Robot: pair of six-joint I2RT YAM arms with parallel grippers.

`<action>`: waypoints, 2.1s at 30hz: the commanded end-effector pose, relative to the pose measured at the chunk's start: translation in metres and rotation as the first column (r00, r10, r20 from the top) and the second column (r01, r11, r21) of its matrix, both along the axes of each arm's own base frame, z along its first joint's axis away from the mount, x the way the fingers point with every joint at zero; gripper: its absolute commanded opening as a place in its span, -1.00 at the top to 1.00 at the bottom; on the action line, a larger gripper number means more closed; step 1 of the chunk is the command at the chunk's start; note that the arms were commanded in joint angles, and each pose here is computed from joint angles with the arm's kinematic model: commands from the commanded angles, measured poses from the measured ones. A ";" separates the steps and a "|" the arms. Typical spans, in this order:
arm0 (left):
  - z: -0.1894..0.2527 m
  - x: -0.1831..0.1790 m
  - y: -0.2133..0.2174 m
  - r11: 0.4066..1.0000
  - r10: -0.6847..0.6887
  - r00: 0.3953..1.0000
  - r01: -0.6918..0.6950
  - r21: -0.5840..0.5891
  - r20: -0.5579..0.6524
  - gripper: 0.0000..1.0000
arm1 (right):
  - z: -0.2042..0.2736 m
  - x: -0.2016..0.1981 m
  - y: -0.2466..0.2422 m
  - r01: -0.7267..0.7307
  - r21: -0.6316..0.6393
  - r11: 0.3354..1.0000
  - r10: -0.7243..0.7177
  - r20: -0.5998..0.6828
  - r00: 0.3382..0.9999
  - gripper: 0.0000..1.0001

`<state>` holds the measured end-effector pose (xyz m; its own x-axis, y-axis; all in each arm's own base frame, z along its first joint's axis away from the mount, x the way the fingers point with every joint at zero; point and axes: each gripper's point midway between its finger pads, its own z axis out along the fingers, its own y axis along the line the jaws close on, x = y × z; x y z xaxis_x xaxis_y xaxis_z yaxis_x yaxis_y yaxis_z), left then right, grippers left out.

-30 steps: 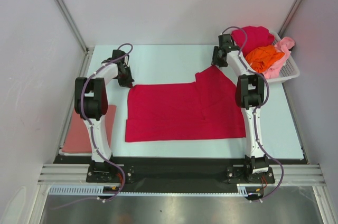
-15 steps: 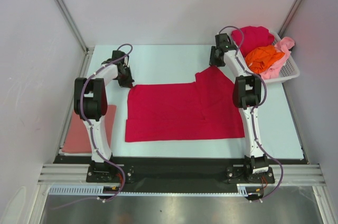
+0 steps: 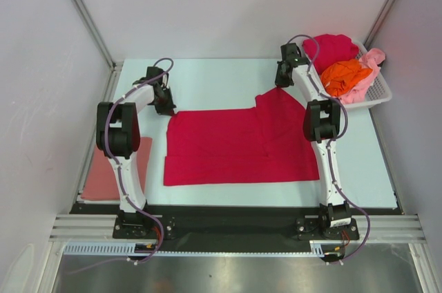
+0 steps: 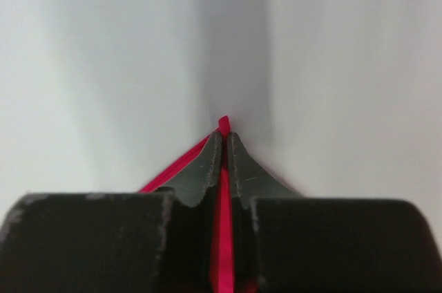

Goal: Fold and stack the t-shirts
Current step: Fold the tshirt

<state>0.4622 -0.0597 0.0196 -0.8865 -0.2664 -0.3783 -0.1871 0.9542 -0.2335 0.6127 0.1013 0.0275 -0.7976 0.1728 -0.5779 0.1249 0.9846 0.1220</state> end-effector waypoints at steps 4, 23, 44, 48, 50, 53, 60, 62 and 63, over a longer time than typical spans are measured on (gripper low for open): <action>0.030 -0.005 -0.004 1.000 0.001 0.999 0.000 -0.024 0.035 0.99 | 0.027 0.009 -0.021 0.043 0.075 0.996 -0.046 0.039 0.998 0.98; 0.077 -0.020 -0.002 1.000 -0.009 0.995 0.011 -0.017 0.104 1.00 | 0.151 -0.061 -0.020 -0.099 0.193 0.976 0.076 0.120 0.990 1.00; 0.087 -0.104 0.010 0.999 0.027 0.997 -0.028 0.016 0.076 0.99 | 0.149 -0.206 -0.091 0.067 0.230 0.971 -0.068 -0.006 0.998 1.00; 0.079 -0.119 0.012 0.999 0.021 0.998 -0.022 0.024 0.059 0.99 | 0.139 -0.228 -0.098 0.091 0.246 0.965 -0.090 -0.013 0.996 1.00; 0.075 -0.125 0.013 0.999 0.022 0.998 -0.023 0.029 0.054 0.99 | 0.129 -0.239 -0.100 0.108 0.260 0.959 -0.102 -0.037 0.994 1.00; 0.072 -0.130 0.015 0.999 0.026 0.999 -0.028 0.036 0.048 0.99 | 0.123 -0.248 -0.103 0.123 0.260 0.958 -0.113 -0.054 0.992 1.00; 0.061 -0.144 0.013 0.999 0.033 0.999 -0.034 0.021 0.021 0.99 | 0.114 -0.268 -0.112 0.159 0.254 0.954 -0.145 -0.074 0.987 1.00; 0.057 -0.146 0.012 0.999 0.041 0.999 -0.041 0.013 0.012 0.99 | 0.112 -0.271 -0.112 0.163 0.260 0.952 -0.148 -0.077 0.986 1.00; 0.054 -0.148 0.010 0.999 0.040 0.999 -0.040 0.005 0.005 0.99 | 0.110 -0.273 -0.113 0.170 0.258 0.951 -0.154 -0.080 0.985 1.00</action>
